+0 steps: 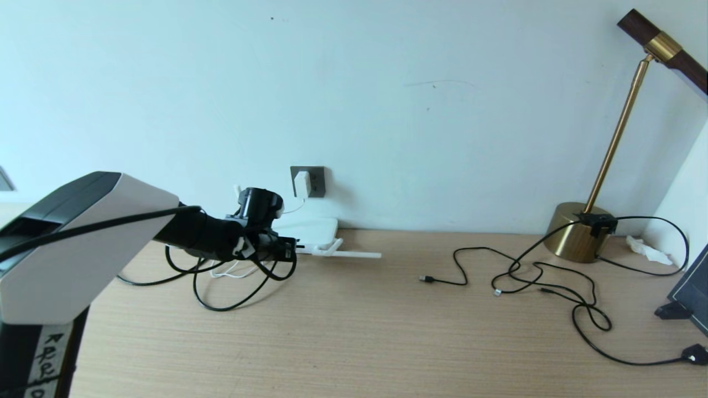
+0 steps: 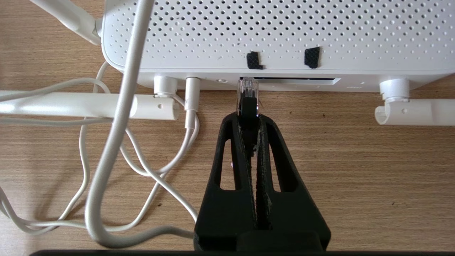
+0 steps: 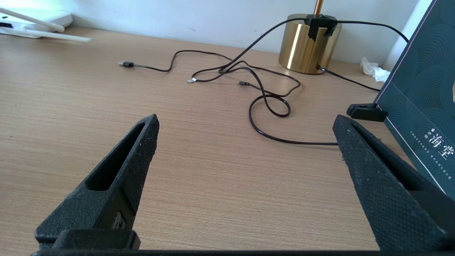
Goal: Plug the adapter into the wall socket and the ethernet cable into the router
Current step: Align cable and router interface
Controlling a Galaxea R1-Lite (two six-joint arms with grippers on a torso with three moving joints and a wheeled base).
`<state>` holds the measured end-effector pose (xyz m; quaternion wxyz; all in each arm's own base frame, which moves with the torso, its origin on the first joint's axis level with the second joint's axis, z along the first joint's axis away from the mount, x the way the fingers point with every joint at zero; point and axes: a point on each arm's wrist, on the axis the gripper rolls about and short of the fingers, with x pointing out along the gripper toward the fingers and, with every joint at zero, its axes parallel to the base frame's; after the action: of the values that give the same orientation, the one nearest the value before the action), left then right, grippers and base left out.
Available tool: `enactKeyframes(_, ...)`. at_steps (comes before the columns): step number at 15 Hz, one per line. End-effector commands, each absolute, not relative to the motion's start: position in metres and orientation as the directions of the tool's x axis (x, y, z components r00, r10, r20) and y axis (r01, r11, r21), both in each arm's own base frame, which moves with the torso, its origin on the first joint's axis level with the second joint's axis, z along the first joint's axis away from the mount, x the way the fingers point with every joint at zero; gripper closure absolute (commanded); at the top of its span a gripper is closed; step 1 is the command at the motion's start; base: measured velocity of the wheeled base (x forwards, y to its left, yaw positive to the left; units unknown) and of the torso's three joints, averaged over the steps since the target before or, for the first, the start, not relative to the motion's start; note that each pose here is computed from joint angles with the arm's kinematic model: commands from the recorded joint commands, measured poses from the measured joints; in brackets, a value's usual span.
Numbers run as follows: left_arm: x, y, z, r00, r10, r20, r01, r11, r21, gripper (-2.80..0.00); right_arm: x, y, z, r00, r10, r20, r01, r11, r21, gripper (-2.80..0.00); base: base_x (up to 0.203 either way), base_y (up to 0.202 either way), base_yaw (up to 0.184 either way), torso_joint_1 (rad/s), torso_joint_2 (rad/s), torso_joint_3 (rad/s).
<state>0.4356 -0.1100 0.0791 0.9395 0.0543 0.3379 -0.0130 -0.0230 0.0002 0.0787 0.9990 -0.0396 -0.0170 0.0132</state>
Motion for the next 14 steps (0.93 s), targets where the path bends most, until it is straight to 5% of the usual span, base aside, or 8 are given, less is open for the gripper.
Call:
enactKeyframes(1,0.4377,-0.1105,0.0757,0.77,0.014,-0.637,0.06,0.994,0.094,0.0,-0.022,0.0002,0.0758,0.999,0.028,0.021,-0.026,0.996,-0.08,-2.8,0.0,0.0,0.0,0.0,0.0,0.0)
enactKeyframes(14,0.4343,-0.1155,0.0778,0.77,0.004,-0.638,0.072,0.993,0.094,0.0,-0.022,0.0002,0.0758,0.999,0.028,0.021,-0.026,0.996,-0.08,-2.8,0.0,0.0,0.0,0.0,0.0,0.0)
